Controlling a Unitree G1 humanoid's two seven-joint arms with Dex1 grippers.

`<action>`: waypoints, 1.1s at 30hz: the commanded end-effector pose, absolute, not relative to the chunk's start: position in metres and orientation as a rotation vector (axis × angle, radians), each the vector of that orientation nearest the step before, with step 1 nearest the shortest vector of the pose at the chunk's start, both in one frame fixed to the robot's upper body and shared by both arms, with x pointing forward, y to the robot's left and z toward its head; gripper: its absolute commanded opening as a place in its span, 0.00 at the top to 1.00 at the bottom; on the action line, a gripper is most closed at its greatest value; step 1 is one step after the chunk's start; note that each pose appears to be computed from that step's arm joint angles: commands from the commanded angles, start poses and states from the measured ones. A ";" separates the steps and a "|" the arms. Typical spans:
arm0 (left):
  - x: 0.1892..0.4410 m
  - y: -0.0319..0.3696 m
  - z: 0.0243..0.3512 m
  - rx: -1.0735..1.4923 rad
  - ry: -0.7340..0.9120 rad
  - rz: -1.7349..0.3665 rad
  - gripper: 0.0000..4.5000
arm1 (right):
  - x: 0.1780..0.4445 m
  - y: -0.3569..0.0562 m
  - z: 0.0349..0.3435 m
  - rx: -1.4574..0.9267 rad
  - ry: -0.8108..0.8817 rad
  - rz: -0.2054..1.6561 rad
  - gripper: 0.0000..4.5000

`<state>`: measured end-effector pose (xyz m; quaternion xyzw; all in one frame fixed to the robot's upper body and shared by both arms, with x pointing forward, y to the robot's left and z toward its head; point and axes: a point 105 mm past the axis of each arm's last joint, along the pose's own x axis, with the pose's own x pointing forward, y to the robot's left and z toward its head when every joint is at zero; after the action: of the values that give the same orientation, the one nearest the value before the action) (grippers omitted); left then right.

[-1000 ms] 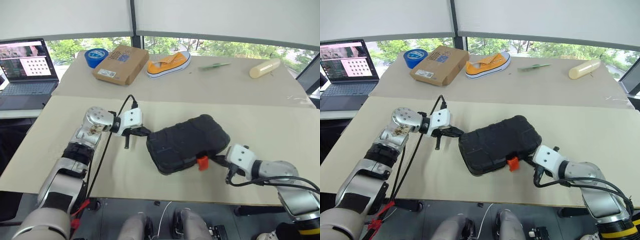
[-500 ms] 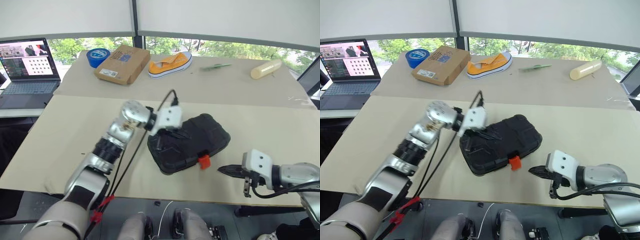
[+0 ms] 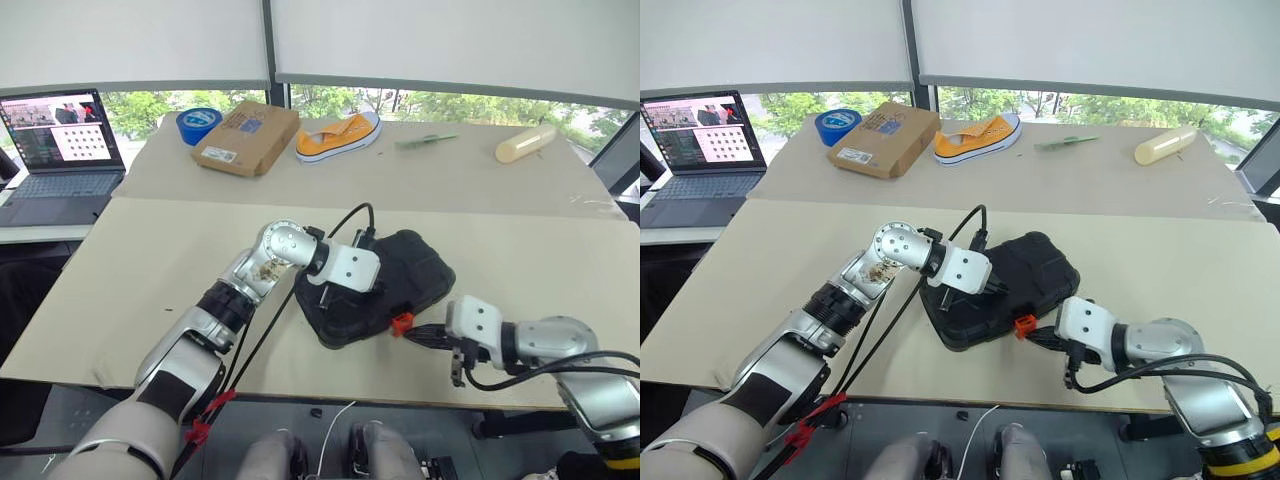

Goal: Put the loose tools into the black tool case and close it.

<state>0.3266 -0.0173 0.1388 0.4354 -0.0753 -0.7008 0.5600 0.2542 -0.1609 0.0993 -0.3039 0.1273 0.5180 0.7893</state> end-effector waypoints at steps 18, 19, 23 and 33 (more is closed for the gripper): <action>0.329 -0.005 0.100 1.070 -0.019 -1.666 0.98 | 0.283 -0.151 0.143 -0.583 0.023 0.878 1.00; 0.328 -0.004 0.098 1.075 -0.017 -1.668 0.98 | 0.283 -0.152 0.148 -0.572 0.005 0.864 1.00; 0.327 -0.004 0.094 1.077 -0.013 -1.671 0.98 | 0.283 -0.155 0.157 -0.566 -0.016 0.827 1.00; 0.332 0.001 0.094 1.074 0.005 -1.641 0.98 | 0.286 -0.163 0.148 -0.568 0.027 0.837 1.00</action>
<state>0.3310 -0.0192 0.1392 0.4456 -0.0868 -0.6902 0.5636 0.2875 -0.1622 0.1384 -0.2626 0.0291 0.3949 0.8799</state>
